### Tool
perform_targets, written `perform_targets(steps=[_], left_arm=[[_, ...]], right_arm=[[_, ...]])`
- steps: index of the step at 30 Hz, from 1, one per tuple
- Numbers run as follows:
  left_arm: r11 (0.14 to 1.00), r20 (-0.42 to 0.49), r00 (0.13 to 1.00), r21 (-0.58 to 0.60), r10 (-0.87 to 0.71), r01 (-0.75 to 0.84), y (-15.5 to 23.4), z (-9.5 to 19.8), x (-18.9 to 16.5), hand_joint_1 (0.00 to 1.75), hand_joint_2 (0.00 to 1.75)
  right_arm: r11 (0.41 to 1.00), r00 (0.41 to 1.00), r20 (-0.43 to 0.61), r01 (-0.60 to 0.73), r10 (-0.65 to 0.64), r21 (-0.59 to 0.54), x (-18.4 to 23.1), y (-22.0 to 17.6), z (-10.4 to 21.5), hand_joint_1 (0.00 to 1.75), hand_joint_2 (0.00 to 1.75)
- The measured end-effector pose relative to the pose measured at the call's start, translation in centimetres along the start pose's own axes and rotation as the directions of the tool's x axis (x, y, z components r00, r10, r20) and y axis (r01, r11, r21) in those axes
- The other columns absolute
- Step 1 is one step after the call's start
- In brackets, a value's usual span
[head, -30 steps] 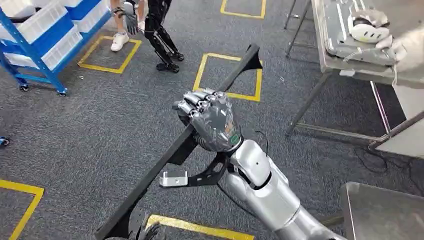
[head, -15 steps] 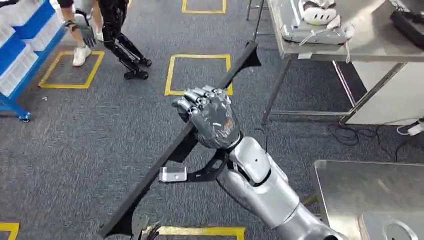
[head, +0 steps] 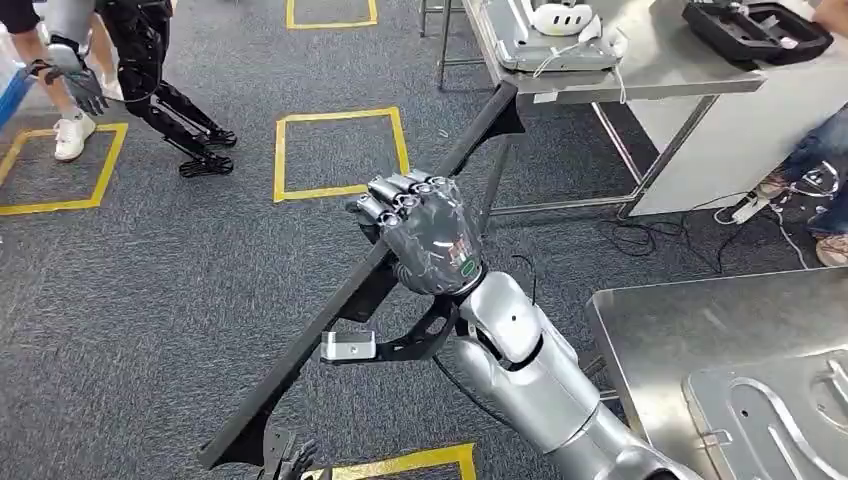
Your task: Take the parts from the cabinet and place them on the table.
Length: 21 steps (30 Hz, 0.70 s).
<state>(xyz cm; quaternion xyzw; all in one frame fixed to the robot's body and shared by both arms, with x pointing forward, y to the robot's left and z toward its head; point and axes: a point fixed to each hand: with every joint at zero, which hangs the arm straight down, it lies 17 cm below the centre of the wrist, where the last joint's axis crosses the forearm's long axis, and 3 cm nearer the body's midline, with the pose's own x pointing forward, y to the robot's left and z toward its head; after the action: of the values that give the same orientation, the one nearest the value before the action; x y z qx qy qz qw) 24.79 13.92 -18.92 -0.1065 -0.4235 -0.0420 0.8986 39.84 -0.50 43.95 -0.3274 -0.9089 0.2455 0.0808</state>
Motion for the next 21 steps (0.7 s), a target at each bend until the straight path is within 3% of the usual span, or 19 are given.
perform_targets(steps=[21], left_arm=[[1.0, -0.024, 0.999, 0.006, -0.027, 0.027, 0.3, 0.2, -0.8, 0.0, 1.75]], right_arm=[[1.0, 1.0, -0.018, -0.023, 0.023, -0.008, -1.0, -0.5, 0.8, 1.75, 1.75]])
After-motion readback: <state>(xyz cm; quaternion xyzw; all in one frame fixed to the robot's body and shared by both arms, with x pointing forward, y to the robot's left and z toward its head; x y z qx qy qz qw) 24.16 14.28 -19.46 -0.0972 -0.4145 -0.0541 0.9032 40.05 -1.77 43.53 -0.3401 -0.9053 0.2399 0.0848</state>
